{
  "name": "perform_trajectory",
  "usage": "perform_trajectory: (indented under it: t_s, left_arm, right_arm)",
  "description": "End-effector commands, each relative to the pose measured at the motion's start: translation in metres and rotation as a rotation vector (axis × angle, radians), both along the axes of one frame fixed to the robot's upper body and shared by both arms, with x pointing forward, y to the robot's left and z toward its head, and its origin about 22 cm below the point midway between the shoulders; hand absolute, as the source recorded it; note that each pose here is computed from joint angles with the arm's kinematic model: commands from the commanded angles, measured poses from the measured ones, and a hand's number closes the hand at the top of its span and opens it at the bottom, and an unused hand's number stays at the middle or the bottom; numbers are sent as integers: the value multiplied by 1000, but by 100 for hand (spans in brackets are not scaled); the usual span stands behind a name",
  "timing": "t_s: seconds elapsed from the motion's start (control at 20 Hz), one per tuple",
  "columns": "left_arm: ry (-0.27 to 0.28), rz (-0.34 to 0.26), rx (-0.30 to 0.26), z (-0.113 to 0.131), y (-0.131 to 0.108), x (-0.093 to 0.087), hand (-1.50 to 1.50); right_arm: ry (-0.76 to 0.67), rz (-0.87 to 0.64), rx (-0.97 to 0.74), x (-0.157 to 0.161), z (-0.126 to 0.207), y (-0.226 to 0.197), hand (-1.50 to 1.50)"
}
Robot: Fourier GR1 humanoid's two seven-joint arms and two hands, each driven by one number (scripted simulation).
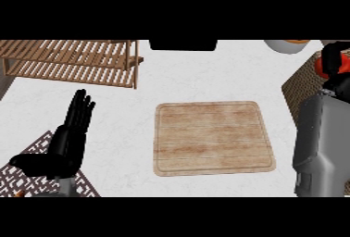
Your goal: Pick the tomato from the cutting board and place it in the basket
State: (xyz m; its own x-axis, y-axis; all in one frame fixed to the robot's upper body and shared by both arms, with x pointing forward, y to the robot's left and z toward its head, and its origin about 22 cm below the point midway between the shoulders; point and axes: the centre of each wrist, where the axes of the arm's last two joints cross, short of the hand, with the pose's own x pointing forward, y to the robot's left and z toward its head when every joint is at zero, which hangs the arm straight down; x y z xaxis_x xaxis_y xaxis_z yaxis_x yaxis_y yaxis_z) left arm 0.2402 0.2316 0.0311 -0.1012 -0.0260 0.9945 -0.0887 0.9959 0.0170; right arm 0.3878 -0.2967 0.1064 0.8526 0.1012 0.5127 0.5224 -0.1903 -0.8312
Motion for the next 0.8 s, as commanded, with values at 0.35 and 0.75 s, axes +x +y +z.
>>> perform_trajectory:
  t_s: [0.35, 0.75]
  left_arm:
    - [-6, 6, 10, 8, 7, 3, 0]
    - [16, 0, -6, 4, 12, 0, 0]
  right_arm:
    - [-45, -235, 120, -36, -39, -32, 150]
    - [-81, -161, 91, -45, -45, -29, -150]
